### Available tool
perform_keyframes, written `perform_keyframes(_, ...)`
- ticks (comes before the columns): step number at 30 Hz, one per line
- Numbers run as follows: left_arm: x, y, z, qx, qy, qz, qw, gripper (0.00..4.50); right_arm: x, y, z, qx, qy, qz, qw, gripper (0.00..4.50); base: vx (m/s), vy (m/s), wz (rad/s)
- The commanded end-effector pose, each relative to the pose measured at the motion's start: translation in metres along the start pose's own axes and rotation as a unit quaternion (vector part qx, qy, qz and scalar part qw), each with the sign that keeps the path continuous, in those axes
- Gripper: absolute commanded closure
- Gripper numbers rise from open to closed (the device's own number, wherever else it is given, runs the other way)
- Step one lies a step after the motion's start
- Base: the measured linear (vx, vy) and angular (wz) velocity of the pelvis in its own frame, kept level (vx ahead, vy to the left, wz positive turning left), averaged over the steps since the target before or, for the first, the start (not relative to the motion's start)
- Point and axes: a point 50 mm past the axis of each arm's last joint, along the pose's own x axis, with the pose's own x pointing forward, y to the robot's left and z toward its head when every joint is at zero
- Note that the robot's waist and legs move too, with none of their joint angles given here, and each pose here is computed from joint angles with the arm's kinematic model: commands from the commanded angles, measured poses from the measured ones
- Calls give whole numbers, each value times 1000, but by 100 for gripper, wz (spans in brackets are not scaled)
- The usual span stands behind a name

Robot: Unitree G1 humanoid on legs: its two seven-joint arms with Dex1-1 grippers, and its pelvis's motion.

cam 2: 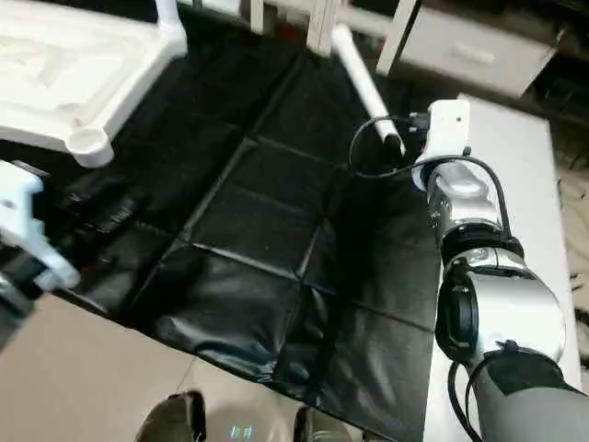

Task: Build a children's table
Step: Pick table leg

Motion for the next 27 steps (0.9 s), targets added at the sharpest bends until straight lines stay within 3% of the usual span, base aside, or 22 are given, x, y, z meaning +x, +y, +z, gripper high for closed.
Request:
perform_keyframes(1,-6,-6,15,4,-9,-17,1000,245,1,0,5,11,-11,-5,1000,3,0,0,0)
perform_keyframes(8,-17,-5,40,20,2,-32,999,245,2,-2,18,-3,-28,-36,999,3,0,0,0)
perform_keyframes(13,-30,-5,46,29,27,-36,999,245,3,-6,32,-23,-50,-71,996,3,0,0,0)
perform_keyframes(19,-42,-3,56,32,43,-23,998,245,4,-5,46,5,-68,-77,995,3,0,0,0)
perform_keyframes(23,-48,-4,61,26,52,-21,998,245,4,-4,47,7,-61,-79,995,3,0,0,0)
perform_keyframes(27,-51,-10,65,17,53,-33,998,245,4,-8,41,41,-40,-93,994,3,0,0,0)
